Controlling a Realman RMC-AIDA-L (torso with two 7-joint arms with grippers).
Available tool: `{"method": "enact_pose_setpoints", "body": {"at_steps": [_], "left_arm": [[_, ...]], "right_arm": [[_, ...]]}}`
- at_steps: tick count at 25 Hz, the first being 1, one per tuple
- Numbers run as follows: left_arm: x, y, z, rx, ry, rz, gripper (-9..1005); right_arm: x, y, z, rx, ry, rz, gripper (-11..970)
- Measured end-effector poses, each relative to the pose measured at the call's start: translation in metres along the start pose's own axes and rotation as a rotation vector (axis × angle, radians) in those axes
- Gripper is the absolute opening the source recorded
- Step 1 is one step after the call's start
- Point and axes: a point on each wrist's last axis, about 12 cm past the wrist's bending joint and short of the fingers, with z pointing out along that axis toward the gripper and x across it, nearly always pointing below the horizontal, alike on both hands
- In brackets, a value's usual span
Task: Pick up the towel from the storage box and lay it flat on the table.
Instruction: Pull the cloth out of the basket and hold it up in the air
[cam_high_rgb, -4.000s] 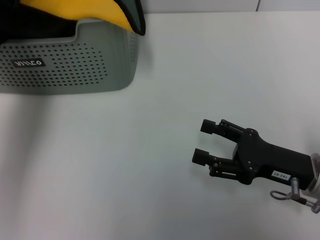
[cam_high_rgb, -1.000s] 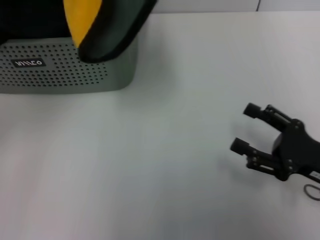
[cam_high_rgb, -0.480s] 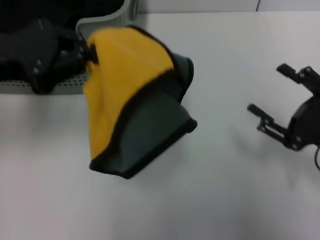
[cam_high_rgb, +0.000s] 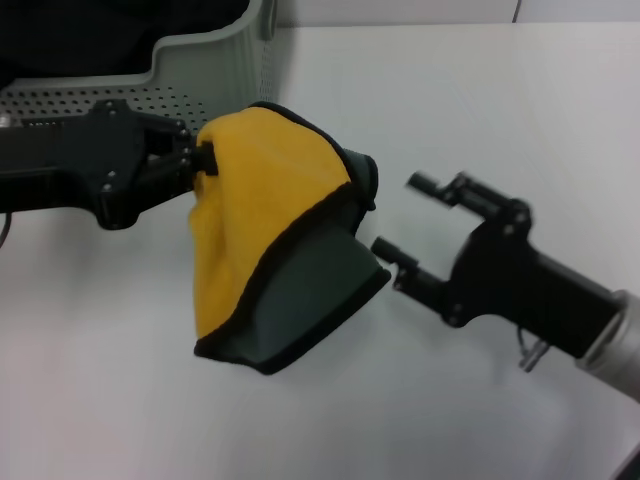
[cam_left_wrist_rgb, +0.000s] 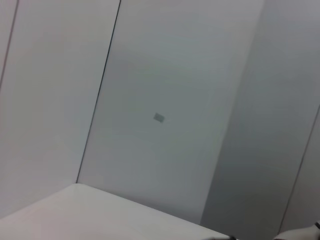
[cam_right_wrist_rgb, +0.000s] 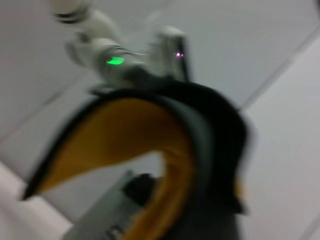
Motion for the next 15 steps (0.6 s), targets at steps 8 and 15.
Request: {"method": "enact_pose_setpoints", "body": {"at_steps": [8,15], "left_arm": [[0.007,0.005,0.003,-0.010,0.011,-0.020,36],[0.011,0.006,0.000,-0.014,0.019,-0.029,35]], "right_arm": [[-0.010,0.005,0.015,-0.025,-0.055,-0.041,564],[-0.012,0.006,0.010,-0.003,-0.053,-0.088,531]]}}
